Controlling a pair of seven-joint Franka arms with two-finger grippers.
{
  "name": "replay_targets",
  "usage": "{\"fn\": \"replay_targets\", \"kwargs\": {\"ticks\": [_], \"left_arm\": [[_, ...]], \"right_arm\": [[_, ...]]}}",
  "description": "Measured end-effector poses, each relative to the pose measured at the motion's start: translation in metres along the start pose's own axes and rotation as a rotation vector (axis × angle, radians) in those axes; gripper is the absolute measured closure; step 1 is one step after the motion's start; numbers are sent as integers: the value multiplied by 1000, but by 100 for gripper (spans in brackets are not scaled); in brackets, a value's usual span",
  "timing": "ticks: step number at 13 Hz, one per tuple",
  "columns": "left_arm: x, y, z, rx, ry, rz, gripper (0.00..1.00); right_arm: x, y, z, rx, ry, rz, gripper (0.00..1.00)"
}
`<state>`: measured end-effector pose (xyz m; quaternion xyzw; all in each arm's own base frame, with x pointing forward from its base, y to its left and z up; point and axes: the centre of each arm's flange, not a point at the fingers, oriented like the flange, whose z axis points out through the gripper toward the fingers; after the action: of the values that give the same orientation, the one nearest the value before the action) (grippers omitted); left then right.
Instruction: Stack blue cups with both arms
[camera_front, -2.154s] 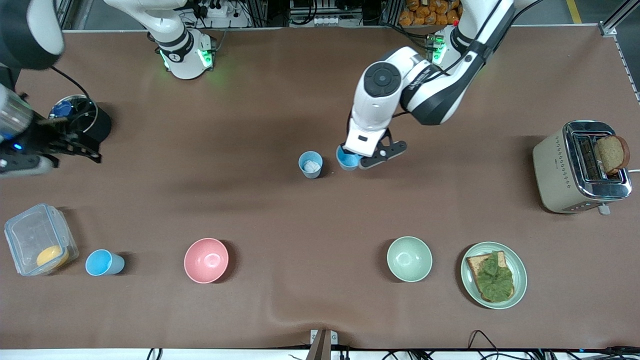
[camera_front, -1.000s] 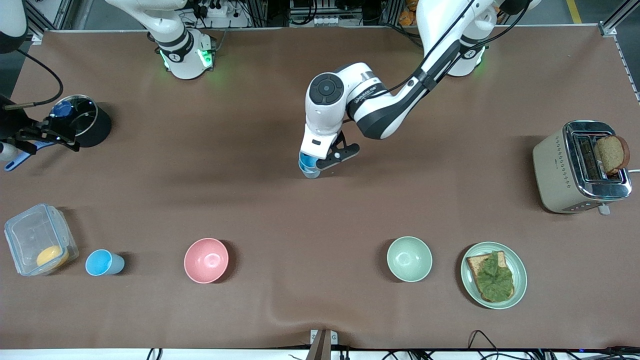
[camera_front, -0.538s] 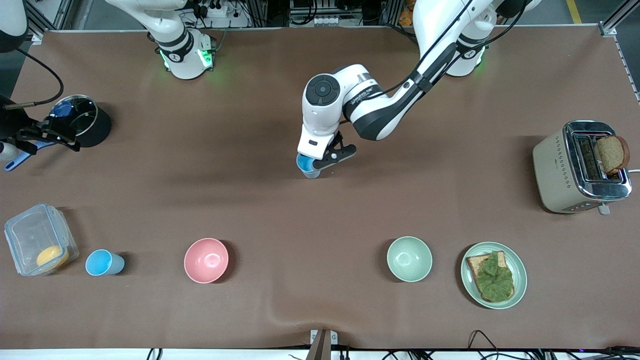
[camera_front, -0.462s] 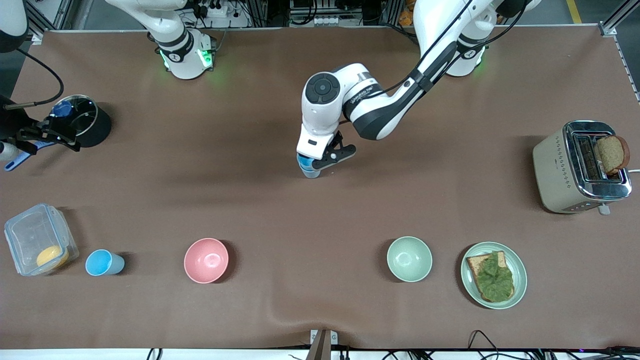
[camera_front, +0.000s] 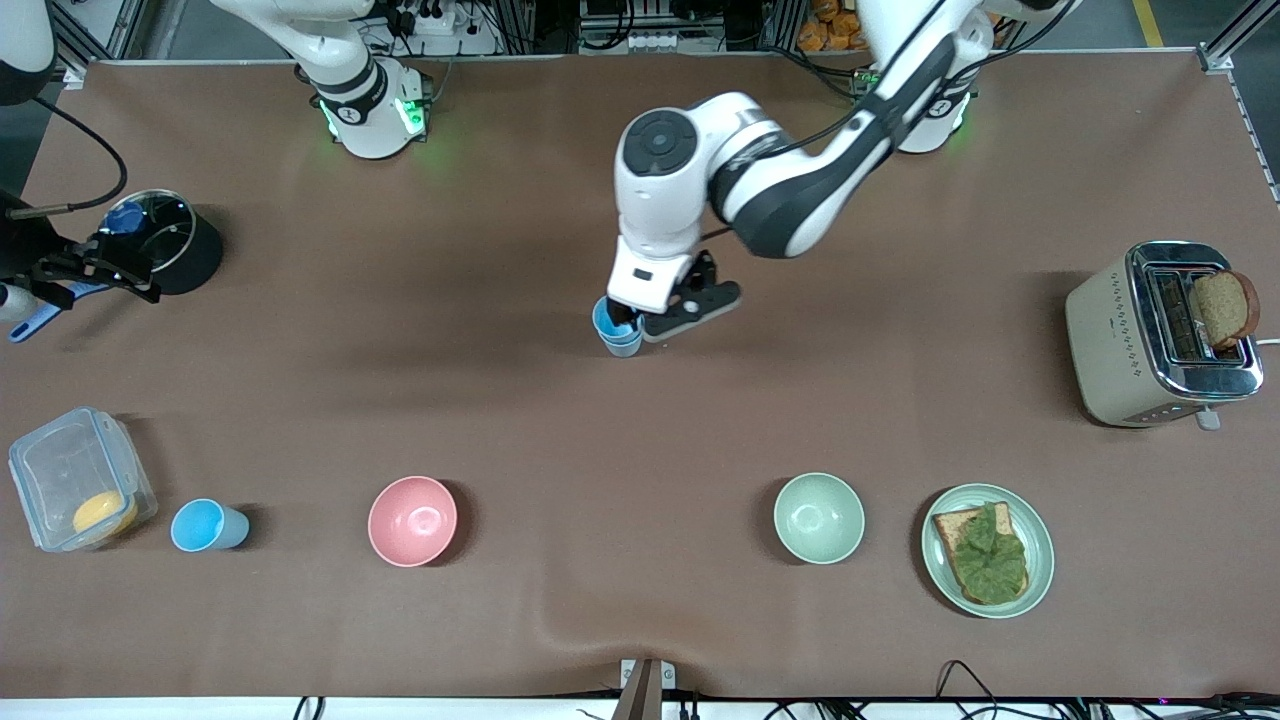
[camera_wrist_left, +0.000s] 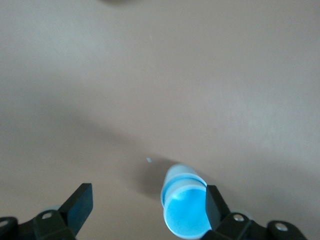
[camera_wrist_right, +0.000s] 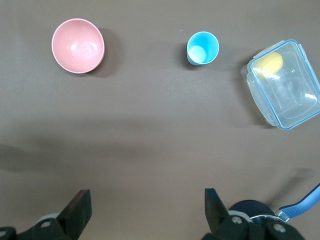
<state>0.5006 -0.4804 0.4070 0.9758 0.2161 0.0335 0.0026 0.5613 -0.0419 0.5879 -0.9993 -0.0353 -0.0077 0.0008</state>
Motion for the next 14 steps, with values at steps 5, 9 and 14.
{"fn": "replay_targets", "kwargs": {"ticks": [5, 9, 14], "left_arm": [[95, -68, -60, 41, 50, 17, 0], [155, -137, -98, 90, 16, 70, 0], [200, -220, -130, 77, -46, 192, 0]], "right_arm": [[1, -6, 0, 0, 1, -11, 0], [1, -6, -1, 0, 1, -11, 0], [1, -6, -1, 0, 0, -11, 0]]}}
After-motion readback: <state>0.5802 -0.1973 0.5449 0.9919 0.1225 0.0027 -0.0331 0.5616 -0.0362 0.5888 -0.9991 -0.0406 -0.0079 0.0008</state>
